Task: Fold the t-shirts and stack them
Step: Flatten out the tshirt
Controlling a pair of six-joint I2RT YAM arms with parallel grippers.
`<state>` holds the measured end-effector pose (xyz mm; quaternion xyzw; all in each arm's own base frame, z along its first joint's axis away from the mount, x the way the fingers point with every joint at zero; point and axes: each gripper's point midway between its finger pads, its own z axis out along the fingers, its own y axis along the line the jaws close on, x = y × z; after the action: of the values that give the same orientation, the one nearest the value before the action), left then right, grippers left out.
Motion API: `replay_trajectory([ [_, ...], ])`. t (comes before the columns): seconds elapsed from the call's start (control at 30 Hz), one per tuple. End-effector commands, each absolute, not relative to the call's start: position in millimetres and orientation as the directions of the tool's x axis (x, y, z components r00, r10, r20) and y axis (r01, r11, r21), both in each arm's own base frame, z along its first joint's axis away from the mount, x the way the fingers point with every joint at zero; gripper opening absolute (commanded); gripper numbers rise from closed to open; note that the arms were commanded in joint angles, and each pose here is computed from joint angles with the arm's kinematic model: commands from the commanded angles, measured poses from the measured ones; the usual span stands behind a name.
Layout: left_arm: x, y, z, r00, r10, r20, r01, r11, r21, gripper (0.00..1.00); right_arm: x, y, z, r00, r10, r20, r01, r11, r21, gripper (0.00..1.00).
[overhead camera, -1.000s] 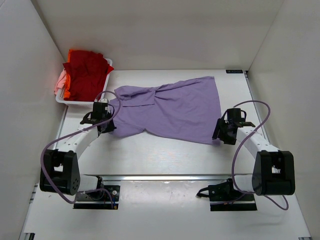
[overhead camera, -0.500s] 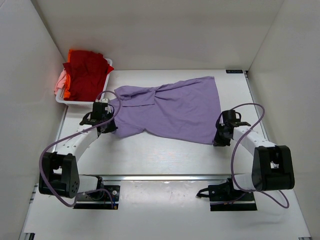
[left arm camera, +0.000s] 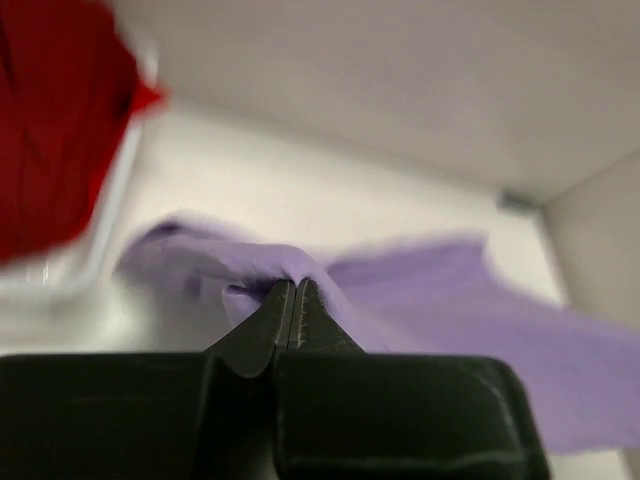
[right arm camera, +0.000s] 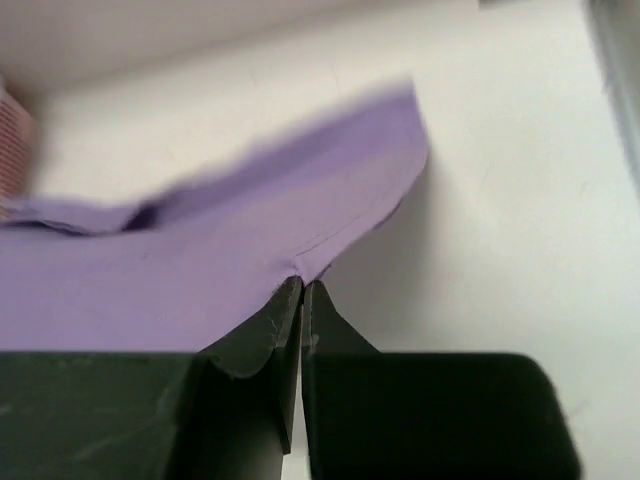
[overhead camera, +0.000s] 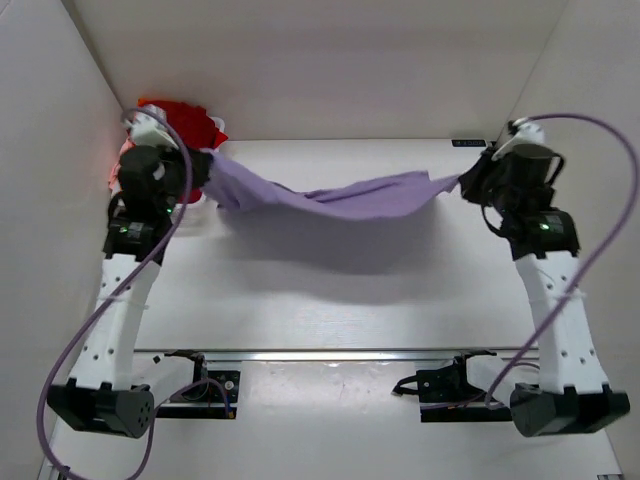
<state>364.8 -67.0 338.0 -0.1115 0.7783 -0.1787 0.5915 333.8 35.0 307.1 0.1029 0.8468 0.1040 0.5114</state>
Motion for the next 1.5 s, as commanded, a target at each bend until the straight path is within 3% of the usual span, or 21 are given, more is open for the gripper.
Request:
replay_trajectory([
  [0.0, 338.1, -54.8, 466.0, 0.002, -0.447, -0.895, 0.12, 0.888, -0.443, 0.0, 308.4, 21.7, 397.5, -0.261, 0.261, -0.929, 0.038, 0.965, 0.26, 0.0],
  [0.1, 323.6, -49.5, 520.6, 0.092, -0.429, -0.898, 0.139, 0.899, -0.415, 0.0, 290.1, 5.9, 452.6, -0.129, 0.258, -0.958, 0.029, 0.966, 0.256, 0.0],
  [0.23, 322.2, -48.9, 556.2, 0.149, -0.405, -0.902, 0.147, 0.911, -0.384, 0.0, 291.5, 5.5, 490.5, -0.084, 0.238, -0.967, -0.025, 0.97, 0.241, 0.0],
  [0.43, 372.8, -59.4, 523.2, 0.051, -0.398, -0.916, 0.146, 0.91, -0.388, 0.0, 347.4, 10.1, 470.9, -0.154, 0.215, -0.964, -0.036, 0.974, 0.223, 0.0],
  [0.7, 478.7, -78.0, 459.3, -0.12, -0.351, -0.929, 0.13, 0.922, -0.365, 0.0, 445.4, 5.6, 423.6, -0.262, 0.166, -0.951, -0.017, 0.984, 0.177, 0.0],
  [0.87, 500.5, -77.4, 515.4, -0.012, -0.333, -0.943, 0.148, 0.932, -0.331, 0.0, 468.5, -1.9, 475.9, -0.172, 0.139, -0.975, 0.007, 0.99, 0.14, 0.0],
  [1.03, 459.5, -63.4, 551.4, 0.067, -0.361, -0.93, 0.174, 0.922, -0.345, 0.0, 438.6, -11.7, 509.8, -0.075, 0.18, -0.981, -0.001, 0.984, 0.18, 0.0],
  [1.2, 433.6, -67.9, 528.5, 0.015, -0.35, -0.937, 0.167, 0.924, -0.343, 0.0, 423.3, -7.3, 499.7, -0.101, 0.183, -0.978, 0.0, 0.983, 0.183, 0.0],
  [1.4, 385.9, -74.2, 464.2, -0.101, -0.339, -0.935, 0.17, 0.92, -0.352, 0.0, 394.9, -14.7, 425.8, -0.219, 0.201, -0.955, 0.03, 0.979, 0.199, 0.0],
  [1.47, 373.6, -80.3, 406.8, -0.195, -0.337, -0.921, 0.16, 0.915, -0.369, 0.0, 378.0, -14.7, 370.2, -0.319, 0.224, -0.921, 0.049, 0.974, 0.22, 0.0],
])
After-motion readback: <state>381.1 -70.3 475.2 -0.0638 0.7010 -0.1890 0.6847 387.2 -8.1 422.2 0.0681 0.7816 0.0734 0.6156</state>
